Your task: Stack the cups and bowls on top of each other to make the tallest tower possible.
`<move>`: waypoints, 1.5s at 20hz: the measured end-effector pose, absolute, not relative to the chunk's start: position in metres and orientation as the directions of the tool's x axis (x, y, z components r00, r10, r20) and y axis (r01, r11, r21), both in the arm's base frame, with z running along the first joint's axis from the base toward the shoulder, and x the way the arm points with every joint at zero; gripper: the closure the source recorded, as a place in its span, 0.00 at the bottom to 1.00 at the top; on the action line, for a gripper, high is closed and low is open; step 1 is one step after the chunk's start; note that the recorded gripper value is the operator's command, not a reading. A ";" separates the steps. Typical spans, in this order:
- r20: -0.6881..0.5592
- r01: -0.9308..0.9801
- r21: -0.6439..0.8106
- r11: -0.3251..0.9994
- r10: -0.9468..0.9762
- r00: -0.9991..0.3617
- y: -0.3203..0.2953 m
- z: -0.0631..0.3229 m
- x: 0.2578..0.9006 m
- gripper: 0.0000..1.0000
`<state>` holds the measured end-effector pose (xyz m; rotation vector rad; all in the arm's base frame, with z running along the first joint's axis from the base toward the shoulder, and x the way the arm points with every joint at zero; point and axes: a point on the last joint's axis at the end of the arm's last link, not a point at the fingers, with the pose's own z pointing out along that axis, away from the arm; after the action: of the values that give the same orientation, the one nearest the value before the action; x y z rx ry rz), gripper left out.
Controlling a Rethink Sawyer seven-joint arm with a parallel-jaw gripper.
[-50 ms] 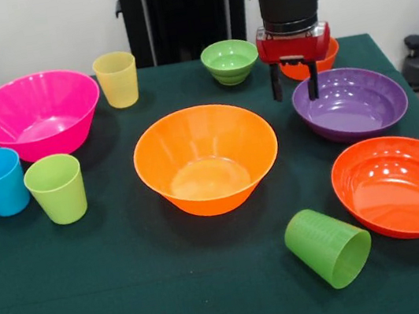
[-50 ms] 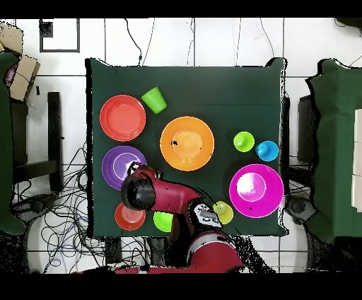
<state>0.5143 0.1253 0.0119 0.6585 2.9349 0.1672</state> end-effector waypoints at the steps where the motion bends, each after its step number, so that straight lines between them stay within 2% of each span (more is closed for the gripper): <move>1: -0.101 0.417 0.136 0.899 0.431 -0.897 0.125 0.012 0.514 0.00; 19: -0.077 0.416 0.131 0.900 0.428 -0.901 0.128 -0.009 0.504 0.00; 30: -0.128 0.402 0.134 0.906 0.418 -0.899 0.128 -0.007 0.510 0.00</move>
<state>0.5104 0.1283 -0.0074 0.6318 2.9156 0.1555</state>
